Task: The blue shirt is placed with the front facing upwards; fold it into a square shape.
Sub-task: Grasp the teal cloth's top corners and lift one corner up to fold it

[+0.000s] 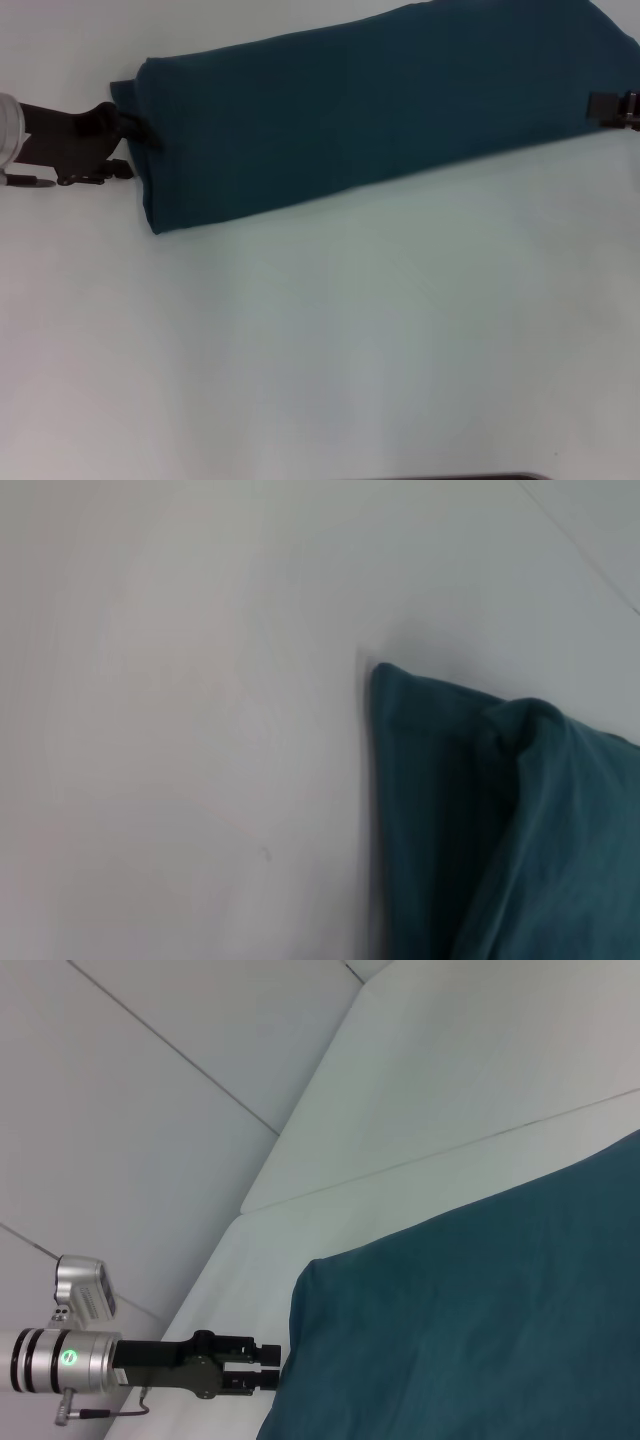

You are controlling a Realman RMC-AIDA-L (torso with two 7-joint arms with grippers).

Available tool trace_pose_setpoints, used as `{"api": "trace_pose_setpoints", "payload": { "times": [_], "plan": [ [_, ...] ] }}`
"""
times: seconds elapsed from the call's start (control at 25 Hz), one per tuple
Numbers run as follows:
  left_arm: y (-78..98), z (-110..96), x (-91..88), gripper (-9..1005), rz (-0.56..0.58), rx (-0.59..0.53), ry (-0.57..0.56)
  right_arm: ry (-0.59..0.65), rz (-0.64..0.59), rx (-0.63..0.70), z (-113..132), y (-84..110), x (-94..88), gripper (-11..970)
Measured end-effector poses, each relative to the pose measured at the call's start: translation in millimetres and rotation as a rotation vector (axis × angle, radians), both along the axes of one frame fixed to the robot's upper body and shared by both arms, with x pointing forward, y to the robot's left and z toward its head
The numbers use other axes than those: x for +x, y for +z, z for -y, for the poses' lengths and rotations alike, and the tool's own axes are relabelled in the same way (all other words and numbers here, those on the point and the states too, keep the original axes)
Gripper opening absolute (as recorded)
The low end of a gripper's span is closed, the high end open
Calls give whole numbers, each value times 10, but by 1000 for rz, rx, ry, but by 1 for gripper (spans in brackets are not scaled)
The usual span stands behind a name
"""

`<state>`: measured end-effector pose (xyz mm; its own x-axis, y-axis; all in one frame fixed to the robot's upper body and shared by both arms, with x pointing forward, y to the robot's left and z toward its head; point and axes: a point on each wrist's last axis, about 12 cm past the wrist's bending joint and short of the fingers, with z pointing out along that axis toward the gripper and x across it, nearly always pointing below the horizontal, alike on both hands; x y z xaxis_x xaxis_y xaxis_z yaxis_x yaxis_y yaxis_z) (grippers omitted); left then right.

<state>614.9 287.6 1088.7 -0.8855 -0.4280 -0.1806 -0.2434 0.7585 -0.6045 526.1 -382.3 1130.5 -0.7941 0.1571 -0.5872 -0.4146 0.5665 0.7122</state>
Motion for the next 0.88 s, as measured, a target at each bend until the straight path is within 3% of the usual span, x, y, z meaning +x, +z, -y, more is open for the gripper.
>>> {"api": "trace_pose_setpoints", "payload": {
  "times": [0.88],
  "plan": [
    [12, 202, 44, 583, -10, -29, -46, 1, 3, -3, 5, 4, 1, 900]
  ]
}}
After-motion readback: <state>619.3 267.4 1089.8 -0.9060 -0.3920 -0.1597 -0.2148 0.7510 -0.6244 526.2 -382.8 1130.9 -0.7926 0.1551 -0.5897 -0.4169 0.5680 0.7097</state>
